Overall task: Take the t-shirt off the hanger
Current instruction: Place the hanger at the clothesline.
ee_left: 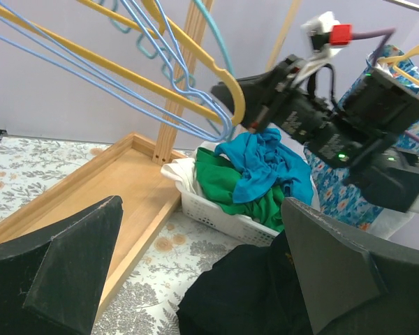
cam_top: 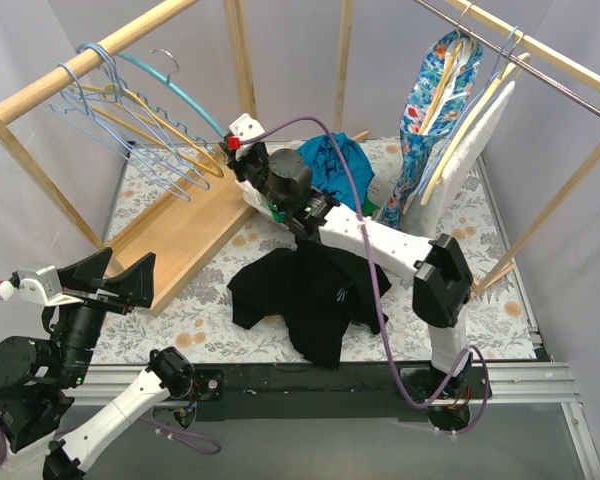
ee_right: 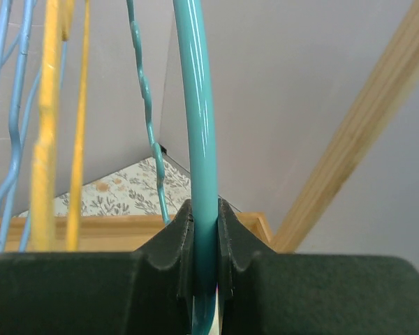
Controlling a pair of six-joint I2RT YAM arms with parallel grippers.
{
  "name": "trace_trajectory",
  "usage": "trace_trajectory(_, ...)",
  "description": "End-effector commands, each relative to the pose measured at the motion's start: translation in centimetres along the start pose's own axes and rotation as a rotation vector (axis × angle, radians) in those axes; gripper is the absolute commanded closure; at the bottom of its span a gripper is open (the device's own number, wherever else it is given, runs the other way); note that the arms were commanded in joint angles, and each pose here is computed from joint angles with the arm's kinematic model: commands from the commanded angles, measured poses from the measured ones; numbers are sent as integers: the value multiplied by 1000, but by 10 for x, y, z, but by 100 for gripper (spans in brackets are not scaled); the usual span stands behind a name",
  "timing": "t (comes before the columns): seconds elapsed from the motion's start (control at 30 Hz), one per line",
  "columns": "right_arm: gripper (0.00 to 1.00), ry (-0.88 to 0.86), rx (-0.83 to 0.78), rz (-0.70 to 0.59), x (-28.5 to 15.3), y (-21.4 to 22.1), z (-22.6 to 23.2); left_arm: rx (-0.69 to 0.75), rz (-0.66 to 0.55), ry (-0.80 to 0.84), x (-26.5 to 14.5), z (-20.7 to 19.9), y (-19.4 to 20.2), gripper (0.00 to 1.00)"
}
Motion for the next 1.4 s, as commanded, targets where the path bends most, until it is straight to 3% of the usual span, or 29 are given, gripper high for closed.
trace_trajectory(0.0,99,118,68,-216,-46,-106,-38,21,13,34,6,-8,3,2)
trace_trajectory(0.27,99,94,29,18,-108,-86,-47,34,13,136,27,-35,1,2)
trace_trajectory(0.63,99,81,-3,264,-237,-36,-64,-23,-1,364,70,-98,0,2)
trace_trajectory(1.0,99,-26,83,245,-263,-40,-48,-382,137,491,123,-160,62,5)
trace_trajectory(1.37,99,-105,107,212,-261,-41,-22,-455,172,410,164,-173,85,10)
Point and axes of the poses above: each gripper's point midway between its finger pads, its own x axis out along the fingers, its own z axis along the line the jaws close on, y = z × x, the point moved 3 cm from there along -x, back along the fingers, and after that the axes turned 3 degrees about x, right-handed, at the moved point
